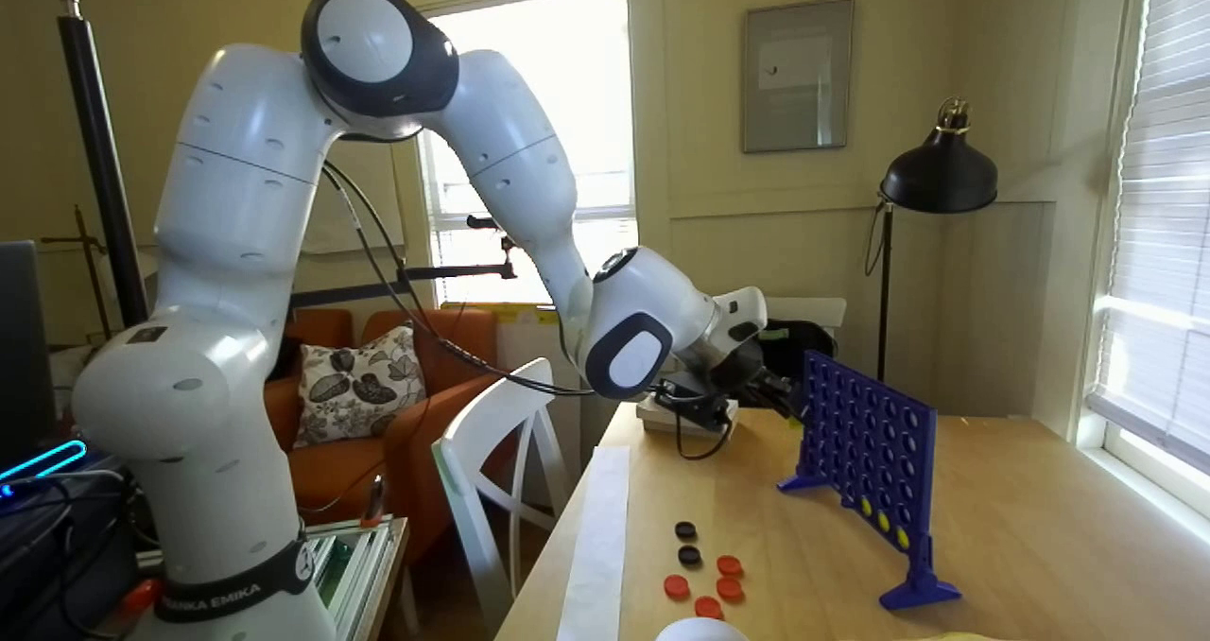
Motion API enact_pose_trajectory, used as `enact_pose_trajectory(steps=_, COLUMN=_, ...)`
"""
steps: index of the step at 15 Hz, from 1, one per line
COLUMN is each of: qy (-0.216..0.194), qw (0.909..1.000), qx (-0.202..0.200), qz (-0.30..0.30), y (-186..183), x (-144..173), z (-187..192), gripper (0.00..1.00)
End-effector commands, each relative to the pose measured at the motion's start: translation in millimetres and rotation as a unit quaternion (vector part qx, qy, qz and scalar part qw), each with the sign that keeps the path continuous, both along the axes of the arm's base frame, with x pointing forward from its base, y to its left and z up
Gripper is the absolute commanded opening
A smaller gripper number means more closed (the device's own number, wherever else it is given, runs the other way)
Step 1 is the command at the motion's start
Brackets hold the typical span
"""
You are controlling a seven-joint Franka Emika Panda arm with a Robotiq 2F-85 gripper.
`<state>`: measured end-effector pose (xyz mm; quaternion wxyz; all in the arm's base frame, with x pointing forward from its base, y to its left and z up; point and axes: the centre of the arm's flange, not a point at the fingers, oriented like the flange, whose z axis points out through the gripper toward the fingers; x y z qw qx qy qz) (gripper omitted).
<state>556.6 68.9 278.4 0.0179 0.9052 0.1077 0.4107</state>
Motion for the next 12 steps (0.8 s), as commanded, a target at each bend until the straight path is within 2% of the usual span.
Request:
enact_pose_trajectory(steps=1, qy=-0.024, qw=0.9996, qx=-0.007, qz=-0.010, y=-2, x=-10, z=22, gripper=0.11)
enact_pose_trajectory(steps=12, qy=-0.075, qw=0.9971, qx=-0.006, qz=-0.008, y=-7, x=-2, z=45, gripper=0.11)
